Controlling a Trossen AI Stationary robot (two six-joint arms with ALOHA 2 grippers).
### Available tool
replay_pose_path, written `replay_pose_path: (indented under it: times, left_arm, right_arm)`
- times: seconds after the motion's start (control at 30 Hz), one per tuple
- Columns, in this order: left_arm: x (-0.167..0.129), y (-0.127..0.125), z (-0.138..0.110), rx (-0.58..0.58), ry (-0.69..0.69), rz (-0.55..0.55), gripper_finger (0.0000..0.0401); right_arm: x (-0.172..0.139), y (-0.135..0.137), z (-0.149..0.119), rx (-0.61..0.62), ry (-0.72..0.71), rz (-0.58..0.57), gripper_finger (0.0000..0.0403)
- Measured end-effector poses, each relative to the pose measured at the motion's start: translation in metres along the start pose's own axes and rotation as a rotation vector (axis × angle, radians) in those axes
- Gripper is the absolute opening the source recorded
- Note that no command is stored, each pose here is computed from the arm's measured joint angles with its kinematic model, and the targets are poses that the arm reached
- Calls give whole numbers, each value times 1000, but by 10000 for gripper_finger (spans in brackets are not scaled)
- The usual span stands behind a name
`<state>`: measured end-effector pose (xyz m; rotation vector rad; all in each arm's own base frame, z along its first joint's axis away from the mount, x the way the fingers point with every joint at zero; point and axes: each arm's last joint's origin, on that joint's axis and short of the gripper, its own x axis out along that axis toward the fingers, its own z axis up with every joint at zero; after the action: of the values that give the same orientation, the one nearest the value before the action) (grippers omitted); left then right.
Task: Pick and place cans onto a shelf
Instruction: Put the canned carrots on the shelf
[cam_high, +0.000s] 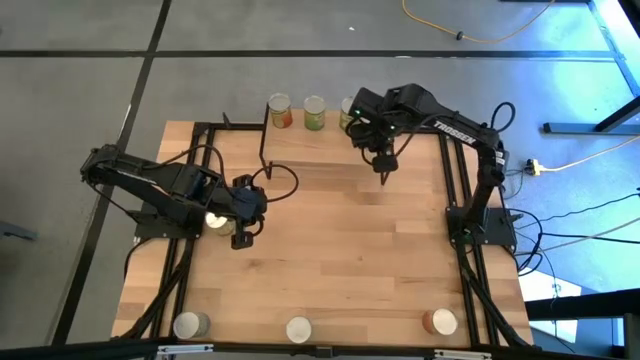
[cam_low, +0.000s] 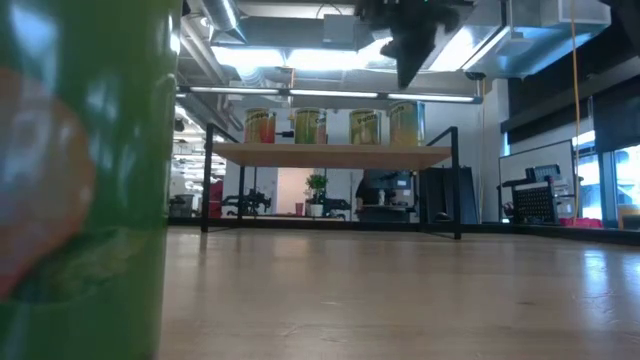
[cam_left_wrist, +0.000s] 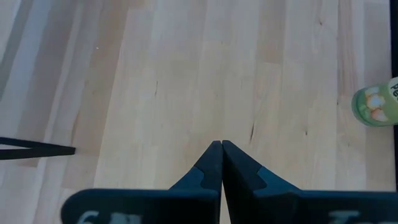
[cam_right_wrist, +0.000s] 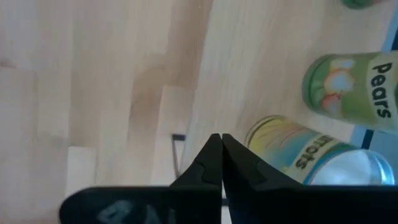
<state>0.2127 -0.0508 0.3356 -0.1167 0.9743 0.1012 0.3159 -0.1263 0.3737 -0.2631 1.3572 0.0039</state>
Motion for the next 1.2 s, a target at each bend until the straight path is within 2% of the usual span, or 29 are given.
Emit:
replay_pose_path:
  times: [0.2, 0.37, 0.67, 0.8, 1.2]
  left_arm:
    - [0, 0, 0, -22, 0, 0, 0]
    - [0, 0, 0, -31, 0, 0, 0]
    - [0, 1, 0, -50, -18, 45, 0]
    - [0, 2, 1, -57, -29, 71, 0]
    - [0, 2, 1, -78, -31, 72, 0]
  right_arm:
    - [20, -15, -6, 46, 12, -20, 2]
    - [29, -24, -12, 59, 98, -127, 1]
    - [33, -38, -20, 96, 96, -150, 0]
    - [33, -39, -21, 88, 121, -198, 0]
    - [33, -47, -26, 114, 142, -236, 0]
